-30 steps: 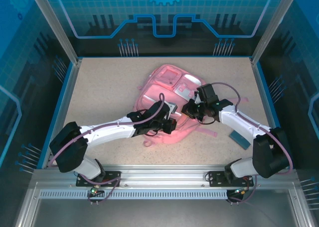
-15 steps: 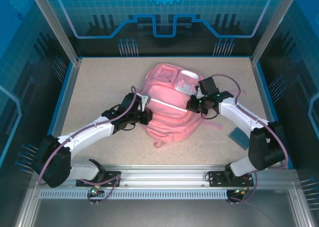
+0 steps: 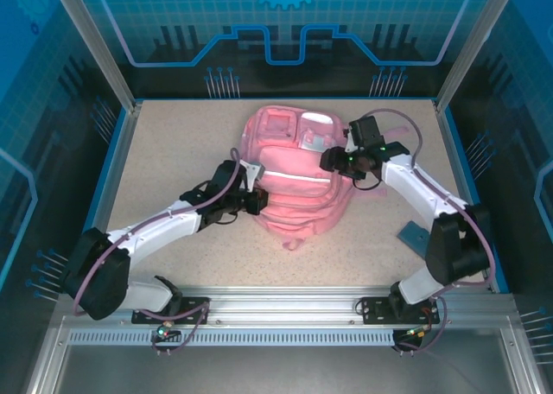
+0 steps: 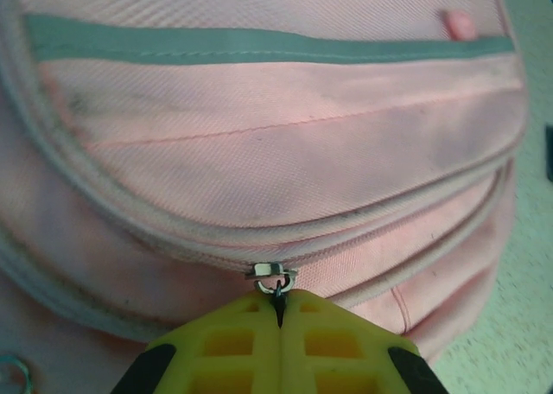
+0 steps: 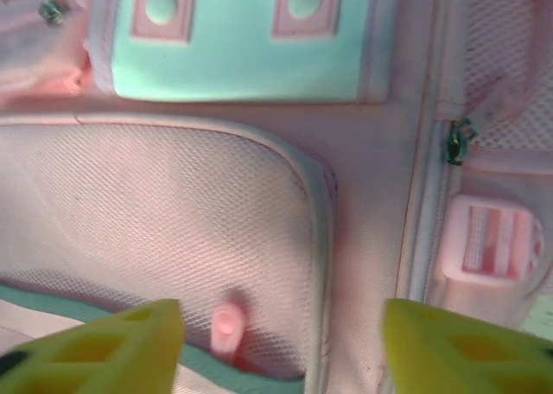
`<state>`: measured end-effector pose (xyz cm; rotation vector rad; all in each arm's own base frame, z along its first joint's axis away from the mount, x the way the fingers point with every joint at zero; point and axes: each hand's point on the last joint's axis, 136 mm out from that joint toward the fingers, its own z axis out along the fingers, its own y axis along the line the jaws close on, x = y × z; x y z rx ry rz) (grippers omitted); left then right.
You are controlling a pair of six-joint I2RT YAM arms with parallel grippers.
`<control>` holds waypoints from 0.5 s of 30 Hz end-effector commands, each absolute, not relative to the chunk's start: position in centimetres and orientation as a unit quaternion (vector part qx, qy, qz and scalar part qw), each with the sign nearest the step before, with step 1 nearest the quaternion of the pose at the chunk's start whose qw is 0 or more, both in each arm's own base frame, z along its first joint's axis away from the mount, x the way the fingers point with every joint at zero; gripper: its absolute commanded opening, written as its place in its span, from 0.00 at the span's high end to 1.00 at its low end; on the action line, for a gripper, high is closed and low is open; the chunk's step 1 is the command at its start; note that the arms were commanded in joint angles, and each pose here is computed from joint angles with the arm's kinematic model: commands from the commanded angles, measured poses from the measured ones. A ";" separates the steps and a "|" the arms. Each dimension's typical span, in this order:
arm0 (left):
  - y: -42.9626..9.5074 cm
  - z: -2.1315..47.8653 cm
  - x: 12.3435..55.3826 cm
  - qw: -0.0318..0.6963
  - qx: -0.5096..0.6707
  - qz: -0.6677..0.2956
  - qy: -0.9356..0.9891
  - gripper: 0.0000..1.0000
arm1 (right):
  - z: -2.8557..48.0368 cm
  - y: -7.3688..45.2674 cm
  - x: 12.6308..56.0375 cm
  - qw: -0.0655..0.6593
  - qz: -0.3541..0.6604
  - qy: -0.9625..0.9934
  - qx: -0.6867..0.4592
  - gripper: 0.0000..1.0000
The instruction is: Pack books, pencil case, and school supplies into a backpack
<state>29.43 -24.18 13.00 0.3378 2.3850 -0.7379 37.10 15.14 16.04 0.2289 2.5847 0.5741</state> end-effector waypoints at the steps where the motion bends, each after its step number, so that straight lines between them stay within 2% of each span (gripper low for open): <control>1: -27.5 15.3 26.6 0.291 0.169 -0.335 0.880 1.00 | 17.6 12.6 34.4 0.252 0.188 0.940 0.135 0.26; 6: -31.5 16.2 24.6 0.268 0.201 -0.377 0.863 1.00 | 17.1 12.2 30.7 0.222 0.220 0.929 0.196 0.23; 12: -35.1 15.9 24.3 0.254 0.218 -0.381 0.862 1.00 | 15.2 13.5 27.7 0.162 0.267 0.913 0.262 0.34; 15: -35.6 15.8 24.8 0.254 0.214 -0.377 0.865 1.00 | 13.9 14.2 26.9 0.148 0.276 0.906 0.284 0.36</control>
